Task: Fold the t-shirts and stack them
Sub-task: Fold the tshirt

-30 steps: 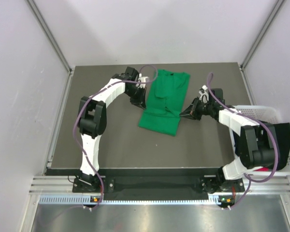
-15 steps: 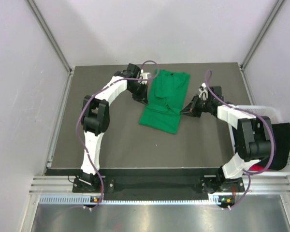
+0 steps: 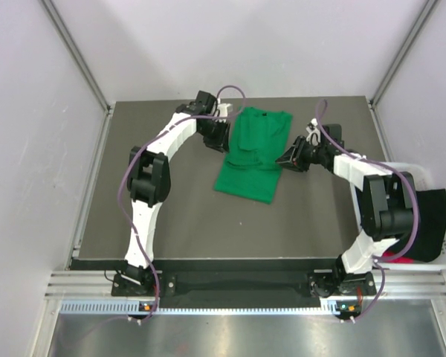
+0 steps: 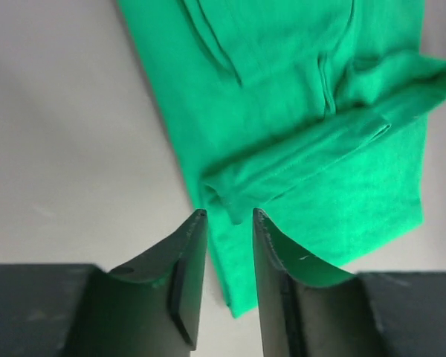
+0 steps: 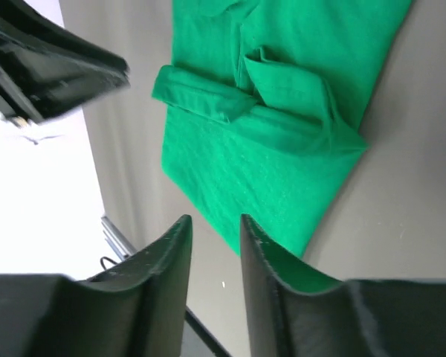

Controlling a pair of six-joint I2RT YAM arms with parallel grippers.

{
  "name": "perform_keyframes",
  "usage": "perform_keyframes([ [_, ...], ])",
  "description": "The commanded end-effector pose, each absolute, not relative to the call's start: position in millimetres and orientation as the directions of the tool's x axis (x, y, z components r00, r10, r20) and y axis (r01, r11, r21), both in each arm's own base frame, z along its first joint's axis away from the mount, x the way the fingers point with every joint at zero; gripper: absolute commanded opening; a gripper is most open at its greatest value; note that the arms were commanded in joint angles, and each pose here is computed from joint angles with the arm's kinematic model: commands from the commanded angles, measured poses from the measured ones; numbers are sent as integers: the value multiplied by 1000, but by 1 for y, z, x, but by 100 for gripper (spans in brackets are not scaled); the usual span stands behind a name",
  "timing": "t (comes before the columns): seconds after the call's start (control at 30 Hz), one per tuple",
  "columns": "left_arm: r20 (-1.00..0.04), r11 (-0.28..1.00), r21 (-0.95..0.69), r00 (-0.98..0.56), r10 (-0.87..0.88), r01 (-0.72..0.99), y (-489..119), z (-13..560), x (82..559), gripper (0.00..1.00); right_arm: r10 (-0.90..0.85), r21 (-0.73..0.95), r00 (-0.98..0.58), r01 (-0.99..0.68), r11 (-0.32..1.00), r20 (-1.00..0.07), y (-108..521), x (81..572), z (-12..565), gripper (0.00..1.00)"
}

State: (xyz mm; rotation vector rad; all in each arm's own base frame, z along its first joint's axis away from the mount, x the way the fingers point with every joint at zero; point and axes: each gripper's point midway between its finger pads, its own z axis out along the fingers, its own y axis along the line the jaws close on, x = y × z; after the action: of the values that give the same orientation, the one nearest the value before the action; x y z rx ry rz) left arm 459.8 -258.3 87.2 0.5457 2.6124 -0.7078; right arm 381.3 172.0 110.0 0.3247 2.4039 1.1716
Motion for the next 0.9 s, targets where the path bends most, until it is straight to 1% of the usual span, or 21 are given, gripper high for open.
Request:
perform_keyframes([
  [0.0, -576, 814, -295, -773, 266, 500, -253, 135, 486, 37, 378, 782, -831, -104, 614, -408, 168, 395, 148, 36],
  [0.07, -593, 835, -254, -760, 264, 488, -245, 144, 487, 43, 376, 782, -837, -95, 616, -398, 166, 385, 154, 36],
  [0.1, -604, 841, -244, -754, 258, 483, -241, 155, 483, 45, 375, 790, -853, -68, 609, -363, 166, 374, 147, 36],
  [0.13, -567, 835, -269, -780, 265, 479, -238, 144, 469, 47, 375, 801, -861, -60, 595, -343, 169, 363, 149, 37],
  [0.17, -567, 819, -294, -780, 266, 493, -239, 151, 457, 52, 380, 814, -872, -35, 580, -308, 171, 354, 146, 38],
  [0.2, -539, 808, -332, -801, 260, 486, -238, 145, 445, 52, 377, 817, -892, 14, 577, -251, 172, 335, 128, 39],
  [0.23, -466, 781, -406, -843, 269, 474, -240, 125, 419, 59, 378, 819, -897, 30, 573, -231, 172, 327, 124, 39],
  [0.27, -458, 771, -430, -849, 263, 471, -239, 128, 409, 59, 377, 823, -904, 51, 566, -203, 172, 318, 118, 39],
  [0.3, -431, 772, -451, -866, 252, 448, -234, 123, 401, 62, 377, 818, -911, 87, 569, -166, 172, 305, 104, 39],
  [0.33, -405, 764, -475, -879, 251, 437, -232, 118, 392, 63, 380, 815, -912, 99, 572, -156, 170, 301, 98, 40],
  [0.37, -353, 752, -507, -897, 264, 421, -228, 108, 376, 63, 388, 812, -911, 119, 571, -139, 170, 298, 93, 41],
  [0.4, -325, 754, -519, -908, 263, 404, -222, 104, 372, 65, 390, 811, -914, 142, 568, -114, 170, 291, 86, 41],
  [0.5, -261, 761, -536, -929, 262, 365, -213, 95, 363, 65, 390, 810, -917, 164, 563, -86, 173, 287, 78, 42],
  [0.6, -225, 757, -564, -943, 244, 330, -210, 90, 358, 66, 367, 804, -928, 169, 570, -65, 181, 281, 73, 45],
  [0.67, -202, 757, -575, -950, 237, 311, -208, 85, 352, 67, 355, 798, -934, 178, 575, -47, 186, 275, 69, 50],
  [0.87, -125, 742, -619, -965, 229, 256, -213, 65, 343, 68, 325, 780, -945, 182, 598, -28, 197, 271, 52, 51],
])
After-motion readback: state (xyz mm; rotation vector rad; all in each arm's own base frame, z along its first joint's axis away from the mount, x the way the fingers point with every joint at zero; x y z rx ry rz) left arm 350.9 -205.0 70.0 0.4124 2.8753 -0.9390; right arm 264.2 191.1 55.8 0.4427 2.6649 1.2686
